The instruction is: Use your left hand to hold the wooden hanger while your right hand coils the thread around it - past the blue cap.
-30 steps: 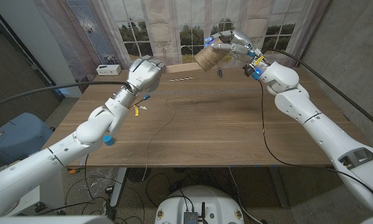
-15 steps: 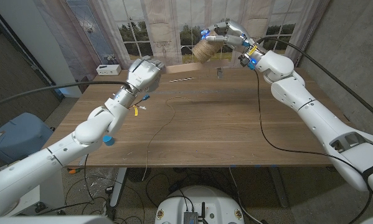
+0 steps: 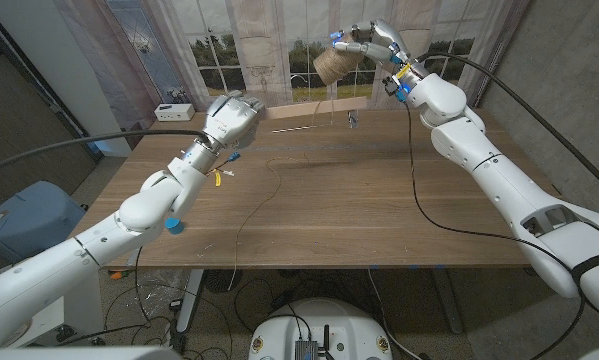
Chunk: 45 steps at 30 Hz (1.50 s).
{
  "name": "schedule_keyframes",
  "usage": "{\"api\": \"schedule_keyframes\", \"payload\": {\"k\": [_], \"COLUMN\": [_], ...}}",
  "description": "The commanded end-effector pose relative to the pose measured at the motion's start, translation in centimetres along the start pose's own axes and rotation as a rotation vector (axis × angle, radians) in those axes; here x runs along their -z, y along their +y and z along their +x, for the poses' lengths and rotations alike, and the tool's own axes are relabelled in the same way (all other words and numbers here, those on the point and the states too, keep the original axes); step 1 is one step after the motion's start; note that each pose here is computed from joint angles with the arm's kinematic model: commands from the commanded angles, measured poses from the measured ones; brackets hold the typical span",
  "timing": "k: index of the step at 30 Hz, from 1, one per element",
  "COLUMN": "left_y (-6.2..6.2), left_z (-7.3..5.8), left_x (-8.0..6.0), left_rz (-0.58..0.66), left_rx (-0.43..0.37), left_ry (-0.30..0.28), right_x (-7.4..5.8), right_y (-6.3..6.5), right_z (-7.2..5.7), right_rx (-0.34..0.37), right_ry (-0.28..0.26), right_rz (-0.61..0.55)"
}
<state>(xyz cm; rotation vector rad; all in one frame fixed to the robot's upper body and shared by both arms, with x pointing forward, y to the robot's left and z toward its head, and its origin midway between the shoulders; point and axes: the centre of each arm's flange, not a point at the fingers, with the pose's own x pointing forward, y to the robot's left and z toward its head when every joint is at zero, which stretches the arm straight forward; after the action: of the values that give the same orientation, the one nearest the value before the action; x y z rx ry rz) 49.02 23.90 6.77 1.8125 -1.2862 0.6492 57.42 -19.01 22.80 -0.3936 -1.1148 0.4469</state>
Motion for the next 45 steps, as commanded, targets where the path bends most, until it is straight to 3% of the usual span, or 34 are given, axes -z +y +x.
{"api": "schedule_keyframes", "payload": {"k": [1,13,23,34,37,45], "left_y": [0.3,0.8,1.6,1.9,1.7,1.5], "left_z": [-0.2,-0.5,-0.9,-0.9,-0.7,-0.1], "left_x": [-0.2,-0.2,0.2,1.2,1.4,1.8], "left_rz": [0.000,0.003,-0.026,-0.054,-0.063,-0.074], "left_rx": [-0.001,-0.013,-0.072,-0.122,-0.113,-0.104], "left_ry": [0.001,0.010,0.043,0.116,0.124,0.134], "right_x": [0.0,1.5,3.8,7.3,8.7,11.0], "right_y": [-1.6,-1.1,0.2,1.3,1.9,3.2], "right_z": [-0.3,-2.1,-3.1,-5.3,-6.7,-10.0], "right_rx": [0.128,0.364,0.495,0.485,0.484,0.493], "right_ry": [0.075,0.134,0.259,0.370,0.397,0.420], "right_rz": [-0.164,-0.252,-0.207,-0.124,-0.080,0.019]}}
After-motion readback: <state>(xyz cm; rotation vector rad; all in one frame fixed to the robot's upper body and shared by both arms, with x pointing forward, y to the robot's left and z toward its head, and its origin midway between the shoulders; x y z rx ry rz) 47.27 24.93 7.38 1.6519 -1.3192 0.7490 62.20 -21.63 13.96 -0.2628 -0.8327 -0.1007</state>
